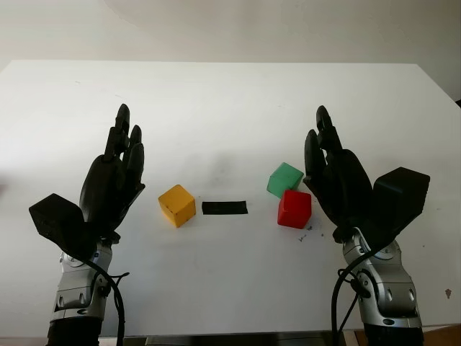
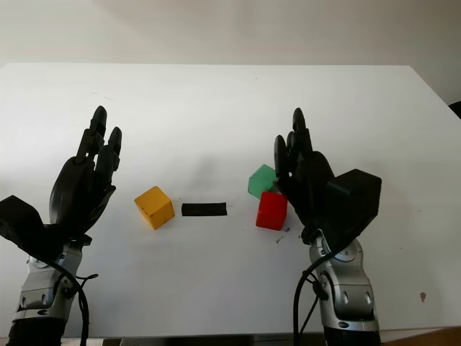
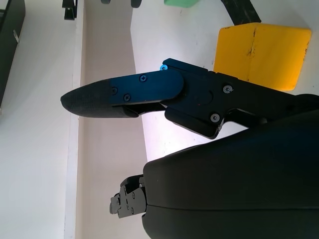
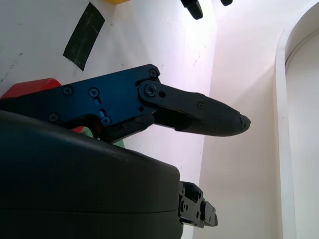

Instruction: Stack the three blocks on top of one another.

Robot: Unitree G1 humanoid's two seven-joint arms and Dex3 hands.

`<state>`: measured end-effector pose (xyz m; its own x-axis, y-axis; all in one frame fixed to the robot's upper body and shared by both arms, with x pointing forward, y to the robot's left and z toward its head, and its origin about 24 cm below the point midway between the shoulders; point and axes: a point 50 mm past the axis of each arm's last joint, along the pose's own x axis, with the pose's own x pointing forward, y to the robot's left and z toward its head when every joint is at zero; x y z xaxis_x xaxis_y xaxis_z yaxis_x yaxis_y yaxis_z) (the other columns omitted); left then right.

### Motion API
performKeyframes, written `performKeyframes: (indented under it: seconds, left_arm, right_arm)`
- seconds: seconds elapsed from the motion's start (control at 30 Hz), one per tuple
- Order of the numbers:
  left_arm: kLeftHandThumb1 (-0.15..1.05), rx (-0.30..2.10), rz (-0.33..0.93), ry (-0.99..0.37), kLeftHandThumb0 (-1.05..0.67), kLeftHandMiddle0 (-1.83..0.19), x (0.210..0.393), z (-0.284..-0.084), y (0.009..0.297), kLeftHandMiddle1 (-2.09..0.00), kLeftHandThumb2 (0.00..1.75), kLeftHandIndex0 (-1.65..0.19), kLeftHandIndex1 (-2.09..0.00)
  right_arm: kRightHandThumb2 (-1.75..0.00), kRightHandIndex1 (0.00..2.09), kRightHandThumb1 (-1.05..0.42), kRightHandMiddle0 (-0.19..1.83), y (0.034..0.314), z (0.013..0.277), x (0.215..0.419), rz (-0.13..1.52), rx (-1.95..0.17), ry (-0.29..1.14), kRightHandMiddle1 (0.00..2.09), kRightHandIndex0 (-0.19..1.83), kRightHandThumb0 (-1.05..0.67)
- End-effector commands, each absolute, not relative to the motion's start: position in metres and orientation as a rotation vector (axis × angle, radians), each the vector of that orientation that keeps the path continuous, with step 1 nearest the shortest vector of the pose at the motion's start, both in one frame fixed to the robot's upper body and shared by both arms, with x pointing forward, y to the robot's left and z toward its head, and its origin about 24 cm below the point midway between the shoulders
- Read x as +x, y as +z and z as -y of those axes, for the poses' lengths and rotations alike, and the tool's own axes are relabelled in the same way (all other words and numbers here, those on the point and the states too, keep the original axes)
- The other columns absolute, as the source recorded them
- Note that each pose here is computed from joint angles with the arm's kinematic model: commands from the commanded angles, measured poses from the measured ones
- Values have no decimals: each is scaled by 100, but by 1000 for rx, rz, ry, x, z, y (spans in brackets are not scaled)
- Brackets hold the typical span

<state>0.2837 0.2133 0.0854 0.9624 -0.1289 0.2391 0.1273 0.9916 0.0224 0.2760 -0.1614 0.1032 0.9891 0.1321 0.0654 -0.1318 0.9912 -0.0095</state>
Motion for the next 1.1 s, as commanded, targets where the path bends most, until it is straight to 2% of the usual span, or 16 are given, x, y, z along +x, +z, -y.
performKeyframes:
  seconds: [0.0,0.47,0.53,0.63,0.7,0.87,1.07]
  left_arm:
    - [105,13,251,-132,-79,14,281,-214,87,-5,53,16,-6]
    - [105,5,248,-122,-79,14,284,-215,87,-5,50,17,-5]
    - [105,5,252,-127,-78,14,284,-215,88,-5,51,17,-5]
    - [105,8,253,-133,-78,15,284,-215,88,-5,51,17,-5]
    - [105,7,252,-132,-78,14,284,-215,88,-5,52,17,-5]
    - [105,9,249,-127,-79,14,283,-215,89,-5,51,17,-5]
    - [105,18,250,-130,-77,14,283,-215,89,-6,53,16,-6]
  right_arm:
    - [-66,0,-105,-19,106,163,274,75,-15,132,0,-19,-73]
    - [-61,0,-105,-19,111,167,281,99,-50,148,0,-19,-73]
    - [-56,0,-105,-18,123,176,283,140,-178,154,1,-19,-75]
    - [-23,0,-103,-11,147,191,288,228,-310,212,6,-19,-73]
    - [-11,0,-97,-4,163,199,290,270,-468,244,9,-19,-71]
    - [-2,4,-81,13,201,207,293,391,-980,385,17,-13,-69]
    - [-4,6,-79,18,229,203,287,515,-1564,580,19,-9,-67]
